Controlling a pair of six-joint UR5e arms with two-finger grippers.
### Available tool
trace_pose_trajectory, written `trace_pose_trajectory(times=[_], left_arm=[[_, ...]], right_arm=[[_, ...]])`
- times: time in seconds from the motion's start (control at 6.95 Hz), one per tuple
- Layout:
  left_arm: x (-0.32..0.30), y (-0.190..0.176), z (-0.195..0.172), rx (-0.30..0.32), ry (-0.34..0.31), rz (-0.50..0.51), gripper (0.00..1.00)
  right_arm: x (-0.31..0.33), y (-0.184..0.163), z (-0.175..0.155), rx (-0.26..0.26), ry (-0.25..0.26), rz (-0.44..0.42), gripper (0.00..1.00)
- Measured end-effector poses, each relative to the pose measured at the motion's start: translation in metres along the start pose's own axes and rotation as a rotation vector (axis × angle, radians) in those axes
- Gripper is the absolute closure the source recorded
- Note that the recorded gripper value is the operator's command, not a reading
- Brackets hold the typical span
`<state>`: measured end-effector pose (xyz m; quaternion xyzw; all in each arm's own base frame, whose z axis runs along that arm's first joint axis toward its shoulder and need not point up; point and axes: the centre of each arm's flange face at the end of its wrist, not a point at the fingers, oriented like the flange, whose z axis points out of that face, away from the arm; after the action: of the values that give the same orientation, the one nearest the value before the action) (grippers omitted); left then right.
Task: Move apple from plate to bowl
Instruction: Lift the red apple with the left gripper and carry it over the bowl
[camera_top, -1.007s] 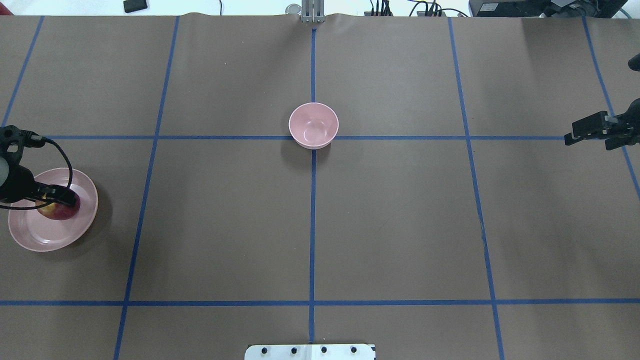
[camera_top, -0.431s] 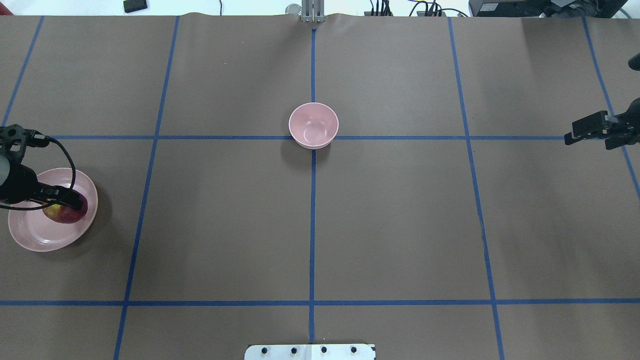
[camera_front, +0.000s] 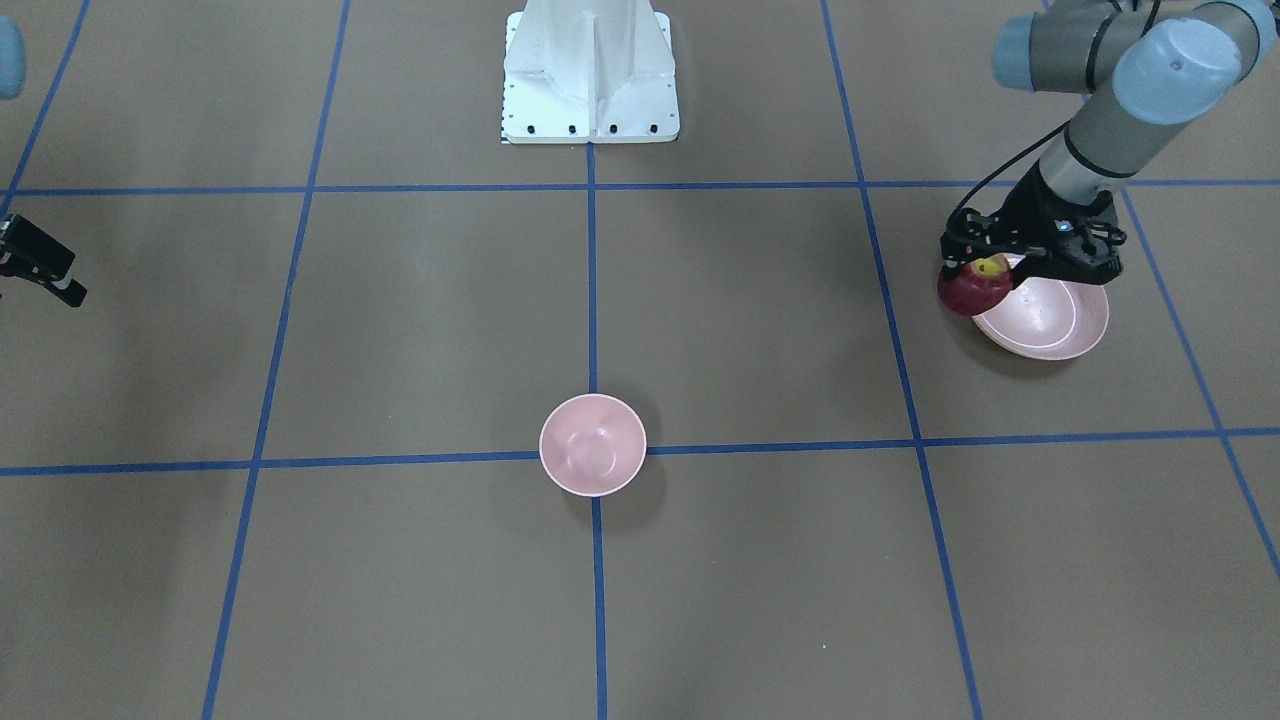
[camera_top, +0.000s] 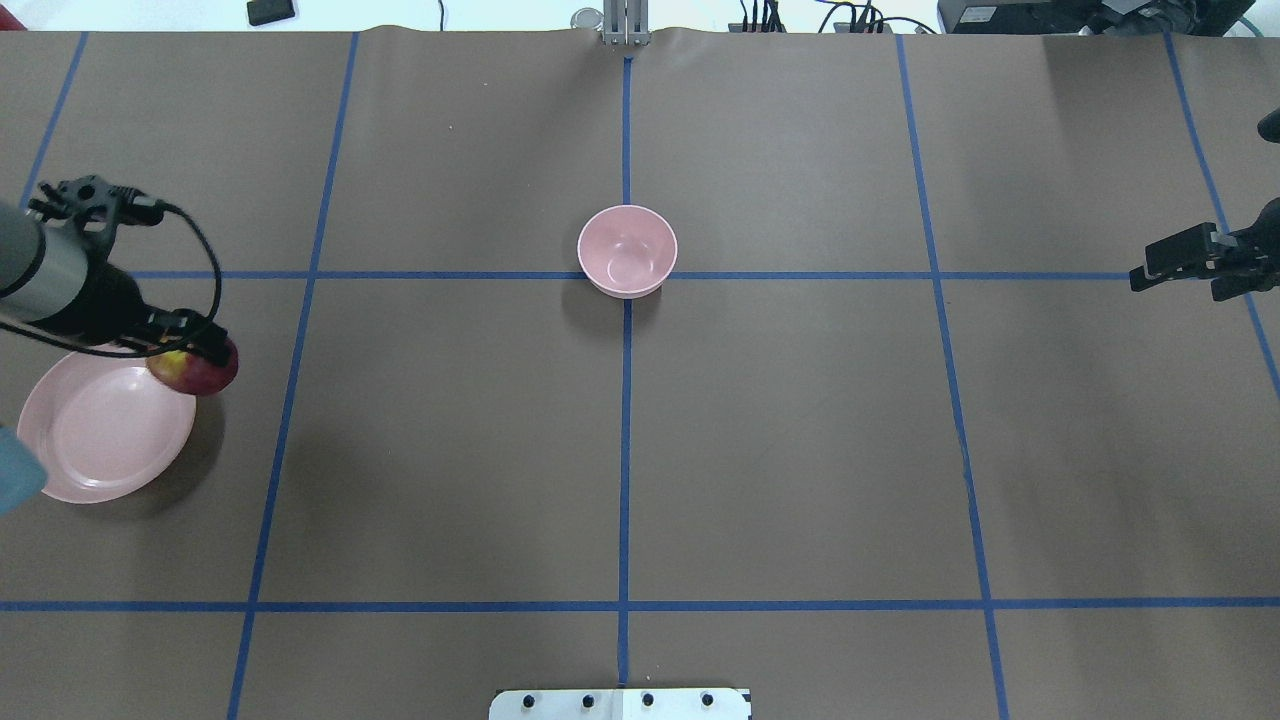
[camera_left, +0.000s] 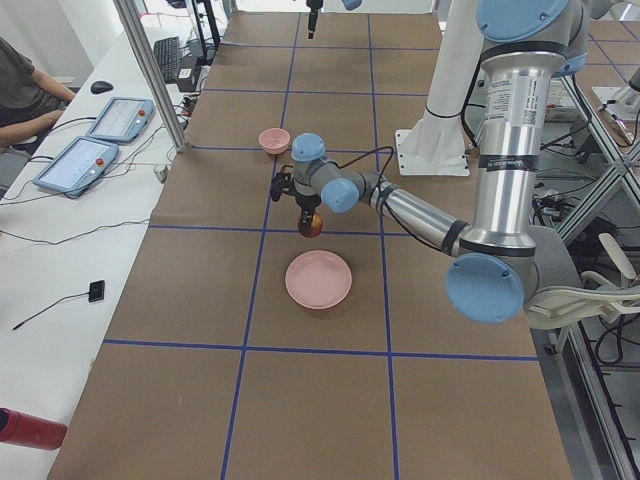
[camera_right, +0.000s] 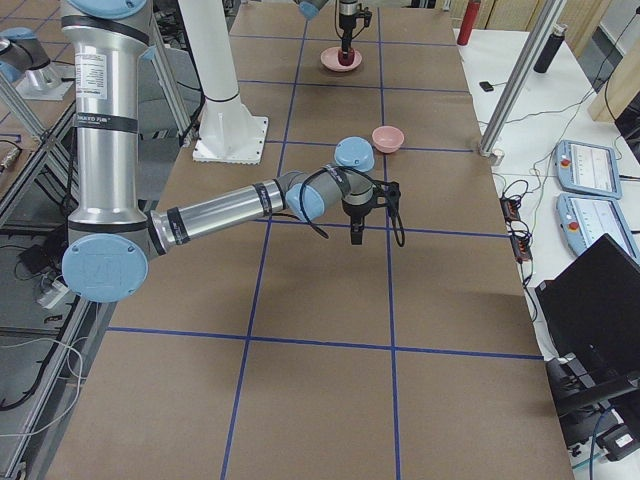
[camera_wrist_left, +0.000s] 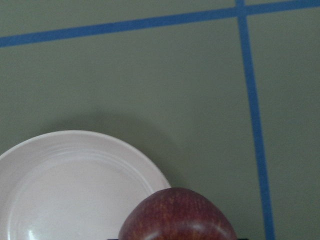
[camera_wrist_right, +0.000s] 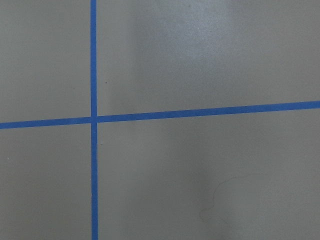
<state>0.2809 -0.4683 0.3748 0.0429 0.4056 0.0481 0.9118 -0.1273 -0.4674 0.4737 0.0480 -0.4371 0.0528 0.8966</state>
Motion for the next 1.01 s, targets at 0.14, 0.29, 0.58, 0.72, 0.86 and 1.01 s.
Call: trace_pose_trajectory(times=[0.14,0.29,0.58,0.72,0.86,1.01], left_arm=[[0.071,-0.033,-0.035,-0.018,-0.016,-0.014,1.00],[0.123,-0.054,-0.056,-0.029,-0.018,-0.026,1.00],[0.216,-0.106,-0.059,-0.026,-0.023,-0.077,1.00],[0.257,-0.133,-0.046,-0.008,-0.023,-0.077,1.00],[0.287,-0.156,-0.026,0.011,-0.012,-0.085,1.00],[0.320,-0.176,-0.007,0.021,-0.002,-0.105,1.00]], right_arm=[[0.000,0.000,0.000,0.001,0.000,0.000,0.00],[0.000,0.000,0.000,0.001,0.000,0.000,0.00],[0.001,0.000,0.001,-0.001,0.001,0.001,0.00],[0.001,0.000,0.001,-0.002,0.001,0.000,0.00],[0.000,0.000,0.001,-0.002,-0.001,0.000,0.00],[0.000,0.000,0.001,-0.002,-0.001,-0.001,0.00]])
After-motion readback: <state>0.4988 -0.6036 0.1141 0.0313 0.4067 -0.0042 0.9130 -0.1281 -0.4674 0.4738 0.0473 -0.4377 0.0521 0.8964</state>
